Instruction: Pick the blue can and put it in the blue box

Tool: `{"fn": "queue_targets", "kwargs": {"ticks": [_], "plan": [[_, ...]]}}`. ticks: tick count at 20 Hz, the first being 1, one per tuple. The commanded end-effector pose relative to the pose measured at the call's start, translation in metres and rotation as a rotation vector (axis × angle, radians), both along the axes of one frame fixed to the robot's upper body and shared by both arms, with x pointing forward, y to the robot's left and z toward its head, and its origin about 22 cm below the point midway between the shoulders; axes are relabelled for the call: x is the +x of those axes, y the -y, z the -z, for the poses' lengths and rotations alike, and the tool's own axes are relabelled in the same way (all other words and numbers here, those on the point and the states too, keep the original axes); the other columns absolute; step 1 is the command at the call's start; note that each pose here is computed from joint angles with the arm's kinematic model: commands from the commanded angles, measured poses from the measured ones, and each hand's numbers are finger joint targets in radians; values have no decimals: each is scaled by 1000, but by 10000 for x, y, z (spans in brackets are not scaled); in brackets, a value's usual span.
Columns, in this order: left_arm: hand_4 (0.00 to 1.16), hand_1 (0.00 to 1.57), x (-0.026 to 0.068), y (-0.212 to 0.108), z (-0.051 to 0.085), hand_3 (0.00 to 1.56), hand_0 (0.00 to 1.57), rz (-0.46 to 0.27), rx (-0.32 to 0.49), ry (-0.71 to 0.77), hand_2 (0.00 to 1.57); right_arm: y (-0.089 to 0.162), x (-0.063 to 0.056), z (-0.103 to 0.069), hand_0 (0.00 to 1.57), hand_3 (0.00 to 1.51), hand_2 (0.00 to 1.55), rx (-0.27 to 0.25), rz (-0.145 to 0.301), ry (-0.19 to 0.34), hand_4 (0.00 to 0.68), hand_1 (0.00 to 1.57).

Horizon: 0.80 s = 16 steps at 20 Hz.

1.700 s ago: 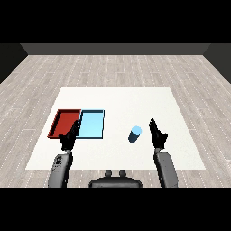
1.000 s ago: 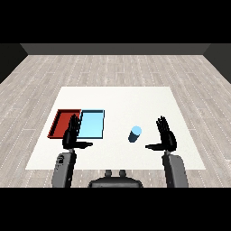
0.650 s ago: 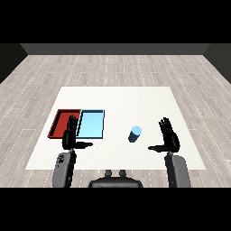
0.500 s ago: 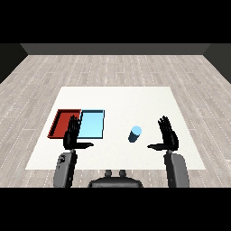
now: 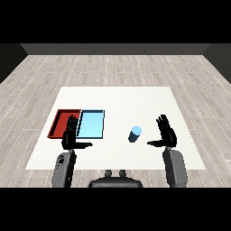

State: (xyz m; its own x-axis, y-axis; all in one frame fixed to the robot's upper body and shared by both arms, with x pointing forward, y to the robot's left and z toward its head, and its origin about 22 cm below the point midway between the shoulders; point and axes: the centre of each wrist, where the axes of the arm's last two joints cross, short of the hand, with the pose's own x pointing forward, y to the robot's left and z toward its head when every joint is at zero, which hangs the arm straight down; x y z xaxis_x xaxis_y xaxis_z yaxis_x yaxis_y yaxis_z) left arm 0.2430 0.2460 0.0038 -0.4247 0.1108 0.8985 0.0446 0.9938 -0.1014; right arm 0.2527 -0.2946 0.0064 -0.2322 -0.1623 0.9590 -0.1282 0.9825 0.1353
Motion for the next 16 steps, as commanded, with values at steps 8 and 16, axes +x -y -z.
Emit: {"fn": "queue_targets", "kwargs": {"ticks": [8, 16], "plan": [[0, 0, 27, 17, 182, 0, 0, -23, -6, -6, 0, -335, 4, 594, 0, 0, 0, 41, -10, -100, 0, 0], [0, 0, 44, 42, -48, 0, 0, -5, -31, 18, 0, -297, 320, 375, 0, 0, 0, 71, 5, -136, 0, 0]]}}
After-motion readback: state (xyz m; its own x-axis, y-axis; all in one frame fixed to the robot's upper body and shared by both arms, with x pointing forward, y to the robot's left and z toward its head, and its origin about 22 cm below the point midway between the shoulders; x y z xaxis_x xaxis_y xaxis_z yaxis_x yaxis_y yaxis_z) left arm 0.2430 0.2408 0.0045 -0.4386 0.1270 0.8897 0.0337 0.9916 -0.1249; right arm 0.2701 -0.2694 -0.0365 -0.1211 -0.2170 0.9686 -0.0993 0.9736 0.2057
